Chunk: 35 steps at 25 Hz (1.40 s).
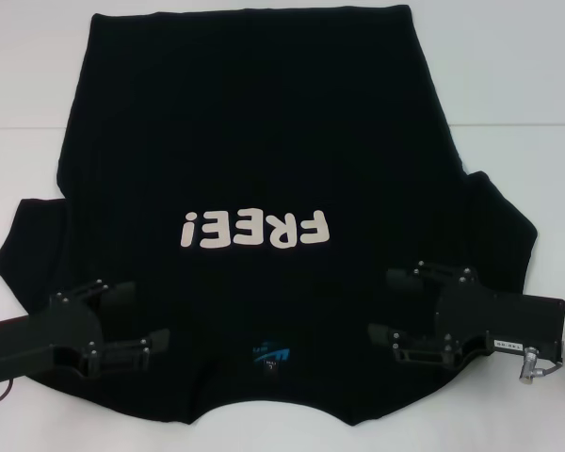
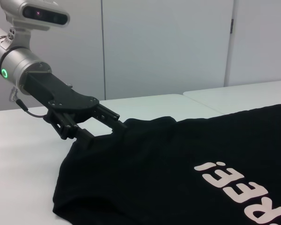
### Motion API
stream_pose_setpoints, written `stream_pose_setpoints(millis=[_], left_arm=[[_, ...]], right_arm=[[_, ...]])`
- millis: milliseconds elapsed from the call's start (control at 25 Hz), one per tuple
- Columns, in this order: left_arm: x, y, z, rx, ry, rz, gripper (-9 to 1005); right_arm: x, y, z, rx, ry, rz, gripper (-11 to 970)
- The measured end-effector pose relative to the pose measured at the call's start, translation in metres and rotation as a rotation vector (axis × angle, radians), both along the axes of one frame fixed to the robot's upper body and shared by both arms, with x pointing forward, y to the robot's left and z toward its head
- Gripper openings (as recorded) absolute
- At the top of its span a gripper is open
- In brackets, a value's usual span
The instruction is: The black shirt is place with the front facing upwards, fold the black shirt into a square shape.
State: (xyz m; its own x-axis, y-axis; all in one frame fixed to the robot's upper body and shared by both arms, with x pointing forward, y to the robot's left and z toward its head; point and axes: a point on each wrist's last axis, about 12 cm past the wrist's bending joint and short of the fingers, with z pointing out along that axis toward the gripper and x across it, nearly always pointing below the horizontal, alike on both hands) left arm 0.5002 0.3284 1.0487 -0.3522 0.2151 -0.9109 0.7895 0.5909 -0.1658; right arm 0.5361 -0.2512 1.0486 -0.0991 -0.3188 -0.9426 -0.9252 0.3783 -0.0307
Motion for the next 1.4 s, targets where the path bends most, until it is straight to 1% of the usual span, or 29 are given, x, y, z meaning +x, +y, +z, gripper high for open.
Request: stream_pose_setpoints(millis=[400,520,680,840,920,1040,1120,1240,1280,1320,1400], left_arm=[[0.000,0.000,0.000,0.005,-0.002,-0.005,936],[0.001,0.002,0.002,-0.022,0.020,0.021,935],[0.007,0.015,0.012,-0.124,0.140,0.133,935],[0.020,0.038,0.033,-0.240,0.336,0.248,934],[0.025,0.052,0.044,-0.304,0.452,0.318,934],[0.030,0.068,0.055,-0.369,0.595,0.421,932],[0.032,0.075,0.058,-0.393,0.671,0.493,931],[0.035,0.084,0.059,-0.404,0.744,0.587,930],[0.038,0.089,0.056,-0.386,0.772,0.650,929],[0.038,0.089,0.056,-0.386,0.772,0.650,929],[0.040,0.093,0.052,-0.365,0.781,0.702,928]], right_arm=[[0.000,0.000,0.000,-0.001,0.000,-0.001,808],[0.000,0.000,0.000,-0.002,0.000,0.000,809],[0.000,0.000,0.000,-0.001,0.001,0.000,809],[0.000,0.000,0.000,-0.004,0.002,-0.002,809],[0.000,0.000,-0.001,-0.004,0.003,-0.003,808],[-0.001,-0.001,-0.001,-0.003,0.005,-0.005,808],[-0.001,-0.001,-0.001,-0.002,0.007,-0.003,808],[-0.001,0.000,-0.001,0.001,0.009,0.001,808],[-0.001,0.001,-0.001,0.002,0.008,0.004,808],[-0.001,0.001,-0.001,0.002,0.008,0.004,808],[-0.001,0.001,-0.001,0.003,0.008,0.006,808]])
